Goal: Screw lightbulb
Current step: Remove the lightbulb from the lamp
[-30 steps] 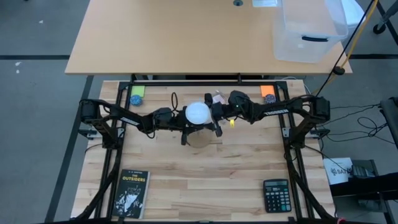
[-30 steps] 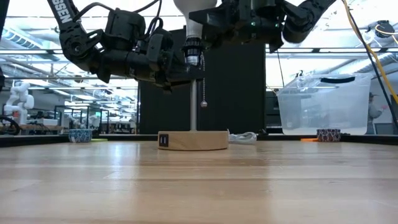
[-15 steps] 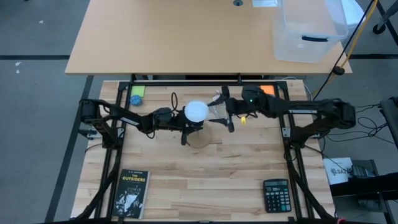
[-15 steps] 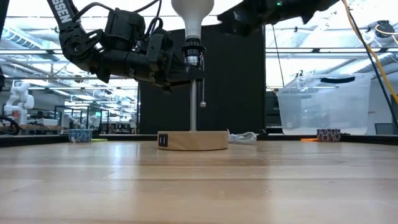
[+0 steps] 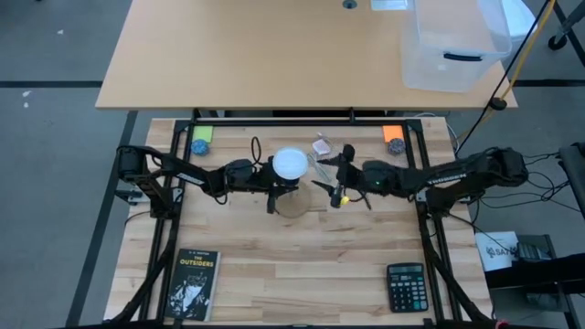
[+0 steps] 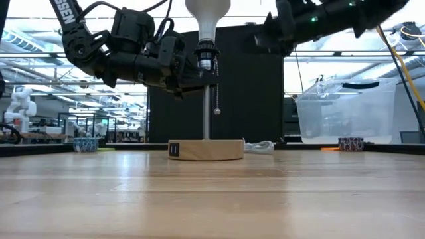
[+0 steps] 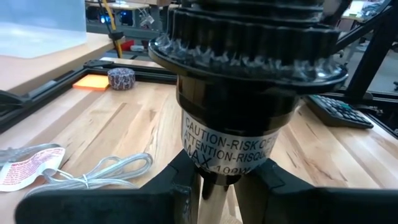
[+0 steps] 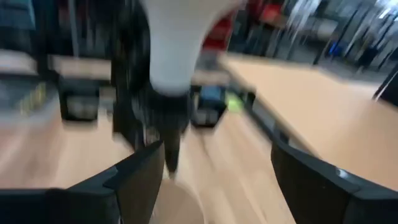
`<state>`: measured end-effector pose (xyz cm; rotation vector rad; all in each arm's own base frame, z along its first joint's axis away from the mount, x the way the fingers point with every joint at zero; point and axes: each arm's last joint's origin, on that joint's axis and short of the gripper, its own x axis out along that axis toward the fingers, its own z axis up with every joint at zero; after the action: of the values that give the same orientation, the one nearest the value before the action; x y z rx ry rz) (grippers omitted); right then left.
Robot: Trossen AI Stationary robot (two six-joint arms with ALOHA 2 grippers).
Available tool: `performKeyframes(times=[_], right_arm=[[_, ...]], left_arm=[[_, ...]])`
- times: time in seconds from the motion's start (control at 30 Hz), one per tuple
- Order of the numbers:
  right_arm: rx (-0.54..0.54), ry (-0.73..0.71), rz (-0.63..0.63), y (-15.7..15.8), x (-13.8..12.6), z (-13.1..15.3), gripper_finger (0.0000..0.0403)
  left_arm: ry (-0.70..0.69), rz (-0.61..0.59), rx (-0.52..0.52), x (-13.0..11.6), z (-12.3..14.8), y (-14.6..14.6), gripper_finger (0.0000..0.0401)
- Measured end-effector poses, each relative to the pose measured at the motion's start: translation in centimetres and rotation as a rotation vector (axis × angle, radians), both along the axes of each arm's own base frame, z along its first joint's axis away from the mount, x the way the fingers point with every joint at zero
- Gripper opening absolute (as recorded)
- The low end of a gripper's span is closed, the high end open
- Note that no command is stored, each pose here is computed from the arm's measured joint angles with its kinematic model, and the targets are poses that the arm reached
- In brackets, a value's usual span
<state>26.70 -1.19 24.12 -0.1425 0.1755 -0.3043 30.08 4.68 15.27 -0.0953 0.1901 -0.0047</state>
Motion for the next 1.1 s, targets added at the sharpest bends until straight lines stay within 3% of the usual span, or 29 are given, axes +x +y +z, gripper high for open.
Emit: performKeyframes(times=[0.13,0.43,0.67,0.87,1.1], right_arm=[[0.003,-0.158,0.002,0.8,0.0,-0.8,0.028],[0.036,-0.183,0.003,1.3,3.2,-2.7,0.0277],[-0.063,-0.245,-0.066,2.6,5.6,-2.1,0.0277],[-0.063,-0.274,-0.072,2.8,7.5,-0.9,0.0277],[-0.091,-0.285,-0.18,2.6,9.6,-0.1,0.0277]], left_arm=[[0.0,0.021,0.004,0.0,0.0,0.1,0.0071],[0.001,0.058,0.004,0.0,0.0,0.1,0.0071],[0.0,0.066,0.004,0.0,0.0,0.2,0.0071],[0.0,0.068,0.004,0.0,0.0,0.2,0.0071],[0.0,0.071,-0.003,0.0,0.0,0.2,0.0071]])
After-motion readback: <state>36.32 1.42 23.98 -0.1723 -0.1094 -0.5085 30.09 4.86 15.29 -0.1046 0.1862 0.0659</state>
